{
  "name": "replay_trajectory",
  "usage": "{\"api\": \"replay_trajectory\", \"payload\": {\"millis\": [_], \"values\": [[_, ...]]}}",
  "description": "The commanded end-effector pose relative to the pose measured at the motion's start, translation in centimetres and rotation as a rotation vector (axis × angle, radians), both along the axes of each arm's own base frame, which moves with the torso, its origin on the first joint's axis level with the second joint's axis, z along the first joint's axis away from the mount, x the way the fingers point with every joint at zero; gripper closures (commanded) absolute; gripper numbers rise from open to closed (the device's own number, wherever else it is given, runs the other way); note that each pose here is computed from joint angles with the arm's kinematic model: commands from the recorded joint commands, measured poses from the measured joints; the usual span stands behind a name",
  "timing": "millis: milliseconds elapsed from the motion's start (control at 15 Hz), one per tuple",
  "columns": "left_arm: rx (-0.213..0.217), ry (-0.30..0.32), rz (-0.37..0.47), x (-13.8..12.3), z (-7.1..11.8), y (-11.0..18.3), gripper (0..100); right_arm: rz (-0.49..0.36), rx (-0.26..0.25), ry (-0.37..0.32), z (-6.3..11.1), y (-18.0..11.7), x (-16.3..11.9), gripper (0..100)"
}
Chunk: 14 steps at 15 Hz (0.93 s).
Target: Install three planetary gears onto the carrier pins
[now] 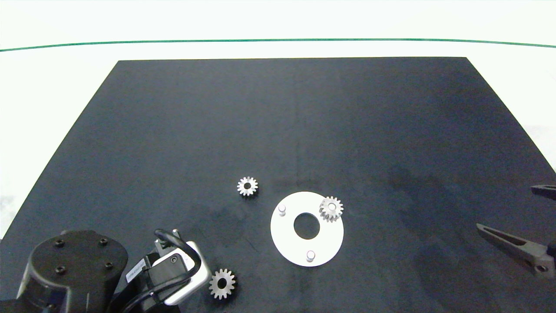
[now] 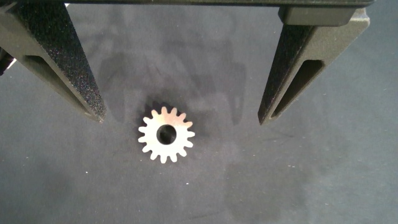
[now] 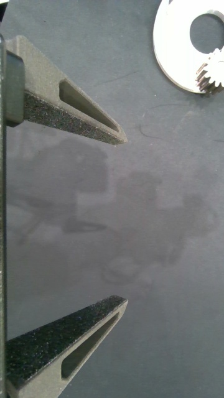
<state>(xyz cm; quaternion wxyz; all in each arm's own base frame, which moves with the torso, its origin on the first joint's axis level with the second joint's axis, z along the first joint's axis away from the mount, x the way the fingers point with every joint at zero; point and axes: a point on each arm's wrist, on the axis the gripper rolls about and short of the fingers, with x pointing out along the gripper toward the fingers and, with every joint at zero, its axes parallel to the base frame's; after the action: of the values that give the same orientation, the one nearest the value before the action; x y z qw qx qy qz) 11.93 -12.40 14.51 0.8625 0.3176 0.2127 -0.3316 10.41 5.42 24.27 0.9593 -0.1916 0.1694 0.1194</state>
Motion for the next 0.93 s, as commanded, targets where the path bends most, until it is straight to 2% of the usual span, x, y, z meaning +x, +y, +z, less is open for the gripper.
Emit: {"api": "replay_trajectory", "payload": {"millis": [67,200,400,600,867,933], "values": [[0.031,0.026,0.002,0.4,-0.7,-0.4,0,-0.001,-0.005,0.006,-0.1,0.0,0.1,0],[0.043,0.039,0.005,0.7,-1.1,-0.7,0,-0.001,-0.005,0.006,-0.1,0.0,0.1,0],[0.008,0.006,0.006,1.4,-1.5,-1.5,0,-0.001,-0.006,0.007,-0.2,0.0,0.1,0],[0.016,0.013,0.003,1.4,-2.2,-1.5,0,-0.002,-0.004,0.004,-0.1,0.0,0.0,0],[0.013,0.009,0.005,1.5,-2.1,-1.6,0,-0.004,-0.005,0.006,-0.1,0.0,0.0,0],[0.017,0.014,0.004,1.7,-2.2,-1.8,3,-0.004,-0.003,0.003,-0.1,0.0,0.0,0]]}}
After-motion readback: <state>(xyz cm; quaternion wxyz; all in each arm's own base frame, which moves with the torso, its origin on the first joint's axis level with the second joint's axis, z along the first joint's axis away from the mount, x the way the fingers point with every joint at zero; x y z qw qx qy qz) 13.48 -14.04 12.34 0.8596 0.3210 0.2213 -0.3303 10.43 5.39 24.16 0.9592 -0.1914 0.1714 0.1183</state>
